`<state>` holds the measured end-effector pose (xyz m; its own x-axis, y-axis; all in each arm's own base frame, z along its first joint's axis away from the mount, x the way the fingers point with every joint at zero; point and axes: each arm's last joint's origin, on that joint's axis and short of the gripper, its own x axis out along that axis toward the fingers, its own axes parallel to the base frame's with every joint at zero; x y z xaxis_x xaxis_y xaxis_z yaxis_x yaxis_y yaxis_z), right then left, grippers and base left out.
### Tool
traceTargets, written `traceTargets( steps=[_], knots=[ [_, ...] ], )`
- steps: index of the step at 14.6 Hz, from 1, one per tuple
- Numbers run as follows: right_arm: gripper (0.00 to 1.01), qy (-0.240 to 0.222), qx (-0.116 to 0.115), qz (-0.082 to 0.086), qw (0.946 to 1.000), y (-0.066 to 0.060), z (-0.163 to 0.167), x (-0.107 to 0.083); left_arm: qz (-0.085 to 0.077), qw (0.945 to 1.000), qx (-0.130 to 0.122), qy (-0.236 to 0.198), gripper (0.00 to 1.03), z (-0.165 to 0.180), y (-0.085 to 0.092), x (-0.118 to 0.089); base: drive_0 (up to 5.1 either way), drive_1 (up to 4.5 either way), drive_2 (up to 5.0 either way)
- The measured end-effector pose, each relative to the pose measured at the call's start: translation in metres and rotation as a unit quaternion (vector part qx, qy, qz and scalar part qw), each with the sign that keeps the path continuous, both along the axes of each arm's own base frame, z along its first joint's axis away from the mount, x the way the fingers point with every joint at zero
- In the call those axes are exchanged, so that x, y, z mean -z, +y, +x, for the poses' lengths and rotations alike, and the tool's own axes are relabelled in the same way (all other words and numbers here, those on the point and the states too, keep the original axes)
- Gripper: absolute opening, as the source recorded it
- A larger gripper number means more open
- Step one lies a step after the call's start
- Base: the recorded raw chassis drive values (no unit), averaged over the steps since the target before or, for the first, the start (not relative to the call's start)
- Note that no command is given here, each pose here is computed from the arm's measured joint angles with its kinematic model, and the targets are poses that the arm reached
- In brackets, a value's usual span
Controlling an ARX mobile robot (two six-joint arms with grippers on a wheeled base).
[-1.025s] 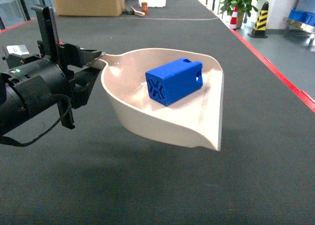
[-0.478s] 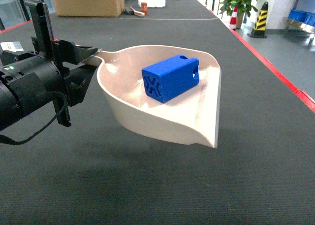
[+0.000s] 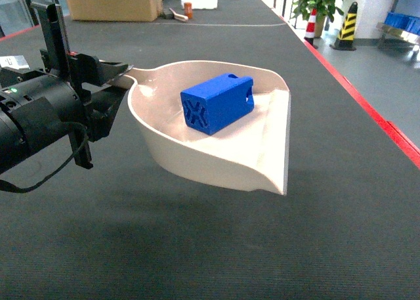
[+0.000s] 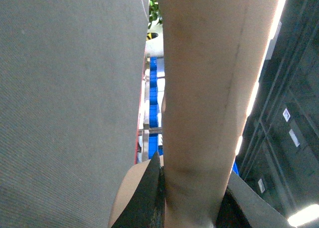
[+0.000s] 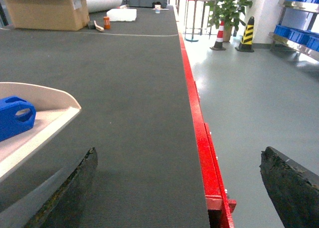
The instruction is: Place part in tray to right shelf
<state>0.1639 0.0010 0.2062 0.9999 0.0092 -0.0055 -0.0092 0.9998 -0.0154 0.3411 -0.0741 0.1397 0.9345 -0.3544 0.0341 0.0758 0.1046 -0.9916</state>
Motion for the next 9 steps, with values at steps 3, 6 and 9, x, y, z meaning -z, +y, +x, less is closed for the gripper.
traceTargets(
  steps=[3,6,9],
  knots=[
    [0.98,0.0,0.0,0.0,1.0,0.0,0.0,-0.0001,0.0,1.0,0.003,-0.002,0.17,-0.0002,-0.0007,-0.0003,4.9,-2.59,-2.6],
    [0.98,0.0,0.0,0.0,1.0,0.0,0.0,0.0,0.0,1.0,0.003,0.0,0.17,-0.0002,-0.0006,0.0,5.0,-2.41,-2.4],
    [0.98,0.001,0.0,0.0,1.0,0.0,0.0,0.0001,0.0,1.0,0.003,0.001,0.17,-0.0003,-0.0007,0.0003,5.1,-2.33,-2.3]
  ],
)
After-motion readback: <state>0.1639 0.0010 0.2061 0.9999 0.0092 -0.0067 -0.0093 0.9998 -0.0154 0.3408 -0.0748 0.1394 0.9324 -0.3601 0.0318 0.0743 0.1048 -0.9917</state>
